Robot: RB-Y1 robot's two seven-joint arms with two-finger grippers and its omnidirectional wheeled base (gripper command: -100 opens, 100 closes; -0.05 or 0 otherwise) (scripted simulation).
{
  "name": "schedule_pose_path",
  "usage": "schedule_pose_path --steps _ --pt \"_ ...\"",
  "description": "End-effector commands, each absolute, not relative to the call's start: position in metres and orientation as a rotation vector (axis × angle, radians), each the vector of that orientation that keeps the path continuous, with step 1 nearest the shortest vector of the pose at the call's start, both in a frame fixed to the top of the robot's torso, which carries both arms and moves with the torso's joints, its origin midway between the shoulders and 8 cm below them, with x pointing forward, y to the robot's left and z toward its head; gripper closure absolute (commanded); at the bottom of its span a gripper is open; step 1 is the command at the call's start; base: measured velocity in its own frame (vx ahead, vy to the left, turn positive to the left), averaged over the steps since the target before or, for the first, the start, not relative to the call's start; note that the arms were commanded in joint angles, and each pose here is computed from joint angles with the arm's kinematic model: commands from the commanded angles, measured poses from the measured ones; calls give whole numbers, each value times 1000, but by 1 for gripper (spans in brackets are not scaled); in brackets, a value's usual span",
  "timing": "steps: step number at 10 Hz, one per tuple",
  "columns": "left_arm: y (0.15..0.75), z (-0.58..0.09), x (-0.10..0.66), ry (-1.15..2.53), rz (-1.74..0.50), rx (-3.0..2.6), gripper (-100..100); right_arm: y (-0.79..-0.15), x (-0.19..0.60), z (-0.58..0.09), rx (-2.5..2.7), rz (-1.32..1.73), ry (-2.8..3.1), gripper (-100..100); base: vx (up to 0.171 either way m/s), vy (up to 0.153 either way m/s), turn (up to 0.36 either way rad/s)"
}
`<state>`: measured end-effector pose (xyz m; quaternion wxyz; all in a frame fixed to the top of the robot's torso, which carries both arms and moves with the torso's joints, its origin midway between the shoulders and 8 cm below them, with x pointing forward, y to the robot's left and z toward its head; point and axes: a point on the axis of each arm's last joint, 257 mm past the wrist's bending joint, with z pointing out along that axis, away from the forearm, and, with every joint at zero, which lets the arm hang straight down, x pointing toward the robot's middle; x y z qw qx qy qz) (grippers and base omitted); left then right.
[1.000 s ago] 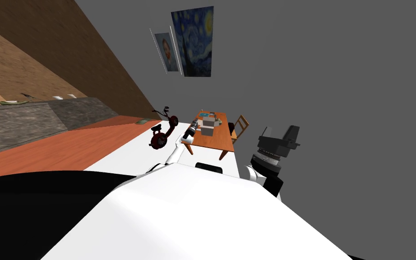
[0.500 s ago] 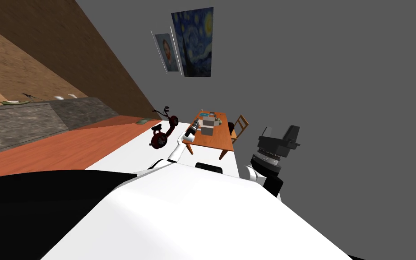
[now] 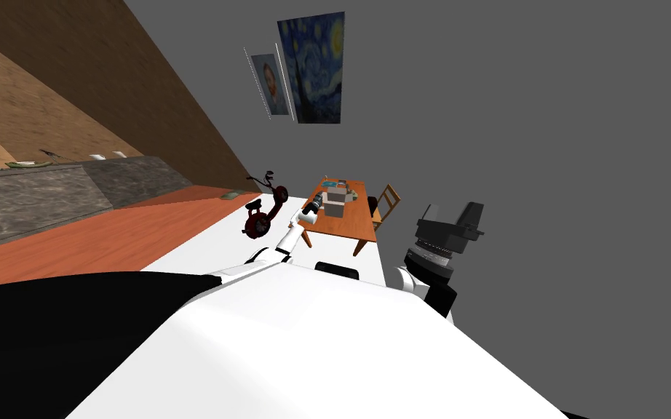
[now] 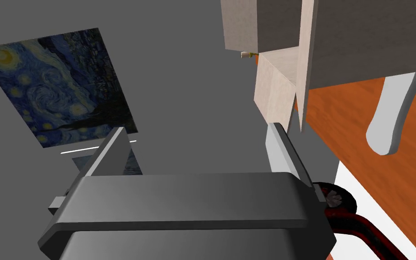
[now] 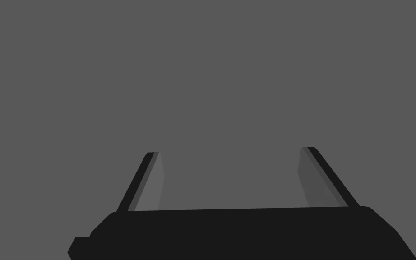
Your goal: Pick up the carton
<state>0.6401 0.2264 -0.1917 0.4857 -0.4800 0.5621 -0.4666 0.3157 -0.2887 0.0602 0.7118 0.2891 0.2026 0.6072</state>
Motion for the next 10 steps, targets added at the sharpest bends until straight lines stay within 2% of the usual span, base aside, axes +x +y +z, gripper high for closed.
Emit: schedule_pose_path --steps 1,10 --pt "226 -202 647 1394 -1115 -1201 -100 -289 316 60 641 1346 449 0 -34 -14 1" --pt "205 -230 685 1535 -1007 -1388 -100 -289 316 60 641 1346 449 0 -33 -10 5"
